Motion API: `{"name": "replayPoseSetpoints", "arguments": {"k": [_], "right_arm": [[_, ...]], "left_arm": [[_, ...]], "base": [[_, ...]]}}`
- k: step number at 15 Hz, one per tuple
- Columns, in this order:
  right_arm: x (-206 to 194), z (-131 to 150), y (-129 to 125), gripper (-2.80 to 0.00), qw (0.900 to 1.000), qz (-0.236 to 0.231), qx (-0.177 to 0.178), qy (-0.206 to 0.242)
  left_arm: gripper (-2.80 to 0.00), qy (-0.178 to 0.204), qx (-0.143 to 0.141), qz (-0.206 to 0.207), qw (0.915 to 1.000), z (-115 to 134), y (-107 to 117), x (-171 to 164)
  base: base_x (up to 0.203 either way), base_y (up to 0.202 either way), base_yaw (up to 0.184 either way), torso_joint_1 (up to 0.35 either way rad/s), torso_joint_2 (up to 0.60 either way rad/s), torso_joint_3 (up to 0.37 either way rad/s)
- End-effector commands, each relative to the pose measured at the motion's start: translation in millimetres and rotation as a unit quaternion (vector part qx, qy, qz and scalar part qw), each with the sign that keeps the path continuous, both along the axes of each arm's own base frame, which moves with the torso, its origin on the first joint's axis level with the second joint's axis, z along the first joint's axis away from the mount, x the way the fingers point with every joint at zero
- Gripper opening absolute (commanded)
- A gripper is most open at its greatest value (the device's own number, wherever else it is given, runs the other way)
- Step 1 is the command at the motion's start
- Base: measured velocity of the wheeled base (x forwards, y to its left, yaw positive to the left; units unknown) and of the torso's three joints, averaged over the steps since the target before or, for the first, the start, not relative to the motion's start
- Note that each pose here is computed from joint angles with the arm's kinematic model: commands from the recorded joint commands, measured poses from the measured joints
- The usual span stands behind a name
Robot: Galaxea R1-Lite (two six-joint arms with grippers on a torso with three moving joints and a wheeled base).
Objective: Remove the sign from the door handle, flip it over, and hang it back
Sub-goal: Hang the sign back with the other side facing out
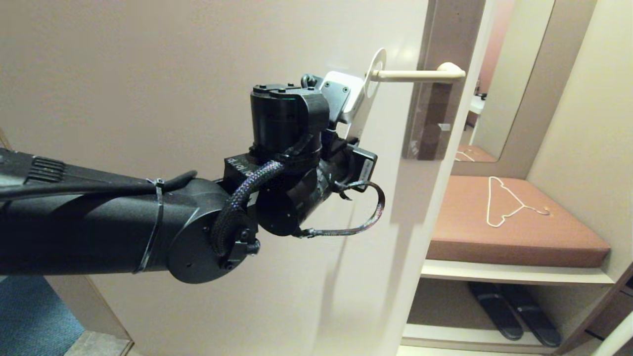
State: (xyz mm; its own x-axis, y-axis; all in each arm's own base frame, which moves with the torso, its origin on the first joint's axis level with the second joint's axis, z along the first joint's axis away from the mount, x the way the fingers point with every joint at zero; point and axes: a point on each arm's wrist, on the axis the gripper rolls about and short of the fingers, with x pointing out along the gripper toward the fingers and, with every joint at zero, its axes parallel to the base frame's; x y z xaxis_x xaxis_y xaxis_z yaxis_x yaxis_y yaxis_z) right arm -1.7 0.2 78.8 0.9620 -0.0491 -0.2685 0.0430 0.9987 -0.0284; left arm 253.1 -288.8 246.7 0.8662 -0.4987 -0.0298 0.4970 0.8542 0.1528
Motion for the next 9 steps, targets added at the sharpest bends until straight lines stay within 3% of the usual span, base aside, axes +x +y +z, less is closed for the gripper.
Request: {"name": "replayPoseSetpoints", "arguments": {"k": [1, 4, 9], "right_arm": [[0, 0, 0, -2.8, 1.0, 0.0, 0.0, 0.001], [0, 0, 0, -2.8, 1.0, 0.0, 0.0, 0.001], [0, 0, 0, -2.8, 1.0, 0.0, 0.0, 0.001]], "left_arm": [[-2.8, -0.001, 0.0, -0.001, 1.0, -1, -2, -1], [-2.8, 0.001, 0.003, -0.005, 1.0, -3, -6, -3], [-2.8, 0.0, 0.005, 0.045, 0.999, -9, -15, 6]], "base": [[0.0, 0.0, 0.0, 0.0, 0.0, 0.0], [0.0, 0.0, 0.0, 0.0, 0.0, 0.0], [0.0, 0.0, 0.0, 0.0, 0.0, 0.0]]}}
